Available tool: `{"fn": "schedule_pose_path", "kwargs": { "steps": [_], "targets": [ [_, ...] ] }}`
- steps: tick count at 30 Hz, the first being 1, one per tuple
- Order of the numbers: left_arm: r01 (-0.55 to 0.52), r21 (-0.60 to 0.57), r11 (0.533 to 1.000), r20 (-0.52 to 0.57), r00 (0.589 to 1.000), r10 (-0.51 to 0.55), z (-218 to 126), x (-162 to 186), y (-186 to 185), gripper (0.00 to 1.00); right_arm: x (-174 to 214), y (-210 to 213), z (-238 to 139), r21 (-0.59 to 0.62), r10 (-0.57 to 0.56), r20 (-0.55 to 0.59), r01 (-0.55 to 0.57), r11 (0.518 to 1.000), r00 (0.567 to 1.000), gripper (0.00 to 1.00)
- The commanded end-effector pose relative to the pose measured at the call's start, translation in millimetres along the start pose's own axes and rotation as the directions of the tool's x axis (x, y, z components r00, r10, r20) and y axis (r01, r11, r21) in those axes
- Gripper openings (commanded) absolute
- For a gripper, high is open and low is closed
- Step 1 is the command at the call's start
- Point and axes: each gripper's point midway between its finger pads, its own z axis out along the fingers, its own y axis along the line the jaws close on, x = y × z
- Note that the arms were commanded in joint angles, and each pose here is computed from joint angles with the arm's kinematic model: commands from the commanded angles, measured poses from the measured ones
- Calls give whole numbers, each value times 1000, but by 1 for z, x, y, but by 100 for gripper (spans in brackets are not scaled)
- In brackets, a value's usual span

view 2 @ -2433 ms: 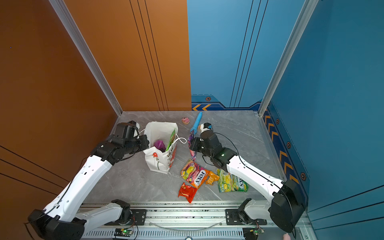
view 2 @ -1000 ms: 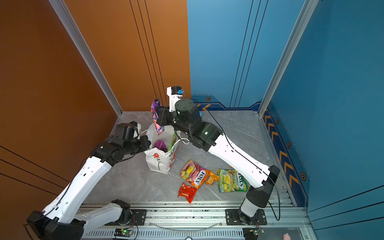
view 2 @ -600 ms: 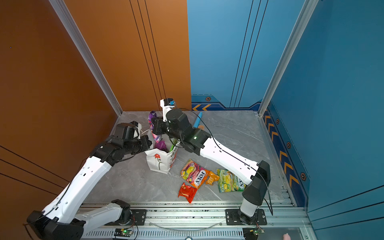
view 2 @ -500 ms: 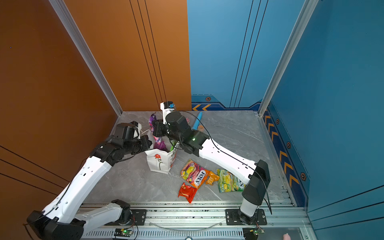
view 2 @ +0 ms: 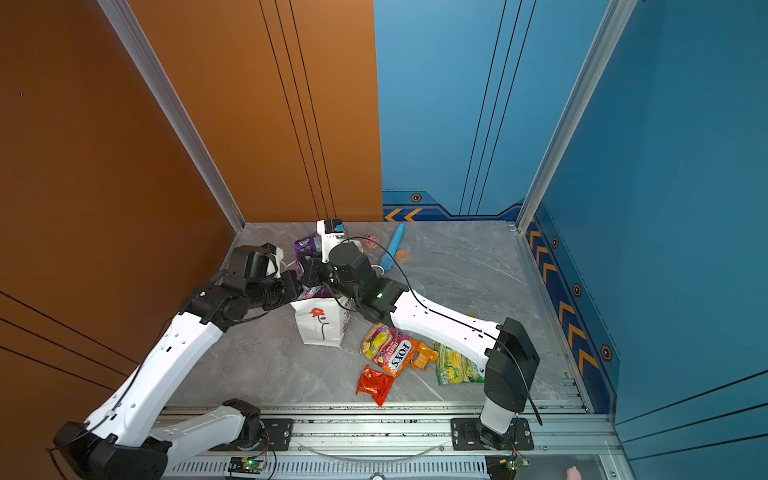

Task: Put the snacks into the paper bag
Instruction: 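Lower the purple pack into the paper bag held by the left gripper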

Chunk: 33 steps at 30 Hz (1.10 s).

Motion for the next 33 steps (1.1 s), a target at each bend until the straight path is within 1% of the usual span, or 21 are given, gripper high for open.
{"fn": "schedule_pose_path", "kwargs": {
  "steps": [1,7,19,23,33],
  "targets": [
    [10,114,993,96,995,-21,-20,-21,-20,0,-12,8,-4,-25,22,76,-20,999,997,0],
    [58,119,991,109,991,-71,-21,-23,-6,0,10,10,-7,-43,49,31,-47,998,998,0],
    [91,88,992,121,987,-102,-19,-23,15,0,40,12,-26,-28,49,-69,-51,998,996,0],
    [93,83,992,116,988,-102,-17,-22,16,0,49,16,-23,-58,43,-107,-50,997,993,0],
    [99,84,992,115,987,-109,-21,-21,24,0,68,18,-2,-149,-33,-169,8,989,985,0]
  ]
}}
